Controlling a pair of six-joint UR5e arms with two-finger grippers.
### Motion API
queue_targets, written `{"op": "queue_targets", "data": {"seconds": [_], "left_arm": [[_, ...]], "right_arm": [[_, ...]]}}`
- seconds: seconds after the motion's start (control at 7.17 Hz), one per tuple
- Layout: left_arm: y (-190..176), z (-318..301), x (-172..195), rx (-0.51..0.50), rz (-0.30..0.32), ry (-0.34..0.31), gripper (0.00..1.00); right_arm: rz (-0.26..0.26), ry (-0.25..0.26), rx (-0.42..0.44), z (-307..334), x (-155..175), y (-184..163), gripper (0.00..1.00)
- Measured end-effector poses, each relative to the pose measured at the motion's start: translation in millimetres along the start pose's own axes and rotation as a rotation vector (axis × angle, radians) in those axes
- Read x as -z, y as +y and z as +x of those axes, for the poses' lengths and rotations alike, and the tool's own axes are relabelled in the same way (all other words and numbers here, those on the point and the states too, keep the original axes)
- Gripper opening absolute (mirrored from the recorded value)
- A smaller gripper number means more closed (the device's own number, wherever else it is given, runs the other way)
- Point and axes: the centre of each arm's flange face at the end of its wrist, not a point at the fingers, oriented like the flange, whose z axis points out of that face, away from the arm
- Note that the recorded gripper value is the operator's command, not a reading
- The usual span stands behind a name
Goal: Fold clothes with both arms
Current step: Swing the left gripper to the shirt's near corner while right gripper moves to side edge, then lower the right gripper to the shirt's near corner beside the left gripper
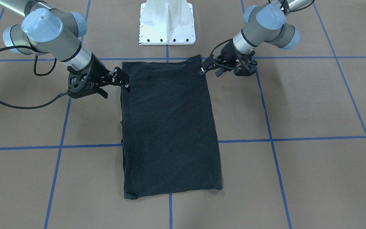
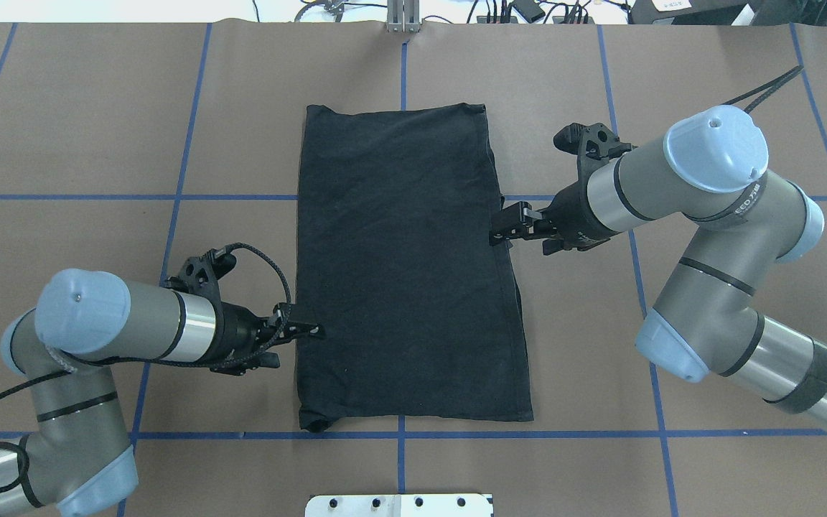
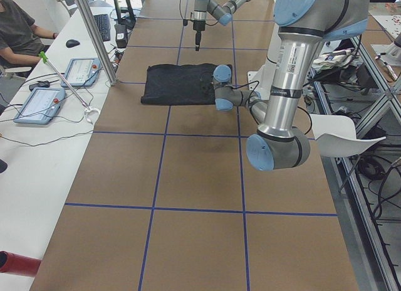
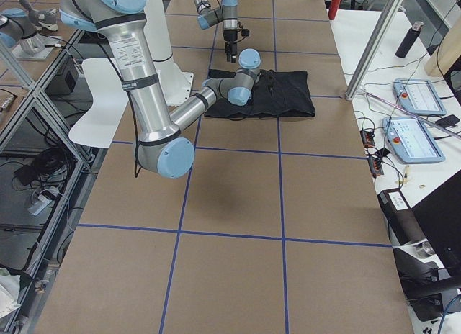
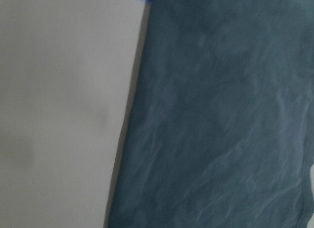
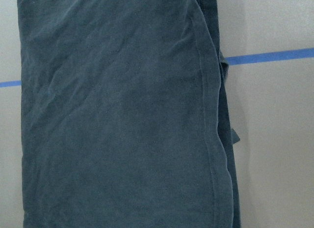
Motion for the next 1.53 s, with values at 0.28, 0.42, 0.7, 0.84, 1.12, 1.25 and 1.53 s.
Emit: {"op": "queue_targets", "data": {"seconds": [0.28, 0.42, 0.7, 0.84, 1.12, 1.25, 1.53], "left_arm": [[29.5, -9.4, -17.5, 0.021, -0.046, -0.023, 1.00], [35.9, -12.5, -22.0, 0.022, -0.059, -0.034, 1.00], [43.8, -19.1, -30.2, 0.022, -0.072, -0.053, 1.00], [45.4, -21.3, -32.9, 0.023, -0.075, -0.058, 0.97], [46.4, -21.4, -36.6, 0.024, -0.076, -0.062, 0.62], [46.7, -21.0, -37.5, 0.024, -0.077, -0.063, 0.51], [47.5, -19.3, -38.1, 0.024, -0.081, -0.061, 0.00]], "right_arm": [[-0.002, -0.007, -0.003, -1.8, 1.3, 1.5, 1.00], [-0.003, -0.006, -0.004, -1.1, 0.8, 1.8, 1.00], [-0.007, -0.004, -0.005, 0.8, 0.4, 2.4, 1.00], [-0.008, -0.004, -0.005, 0.9, 0.3, 2.5, 1.00], [-0.012, -0.004, -0.006, 1.2, -0.4, 2.8, 1.00], [-0.015, -0.005, -0.005, 1.0, -0.5, 3.0, 1.00], [-0.020, -0.006, -0.004, 1.1, -0.6, 3.5, 1.00]]}}
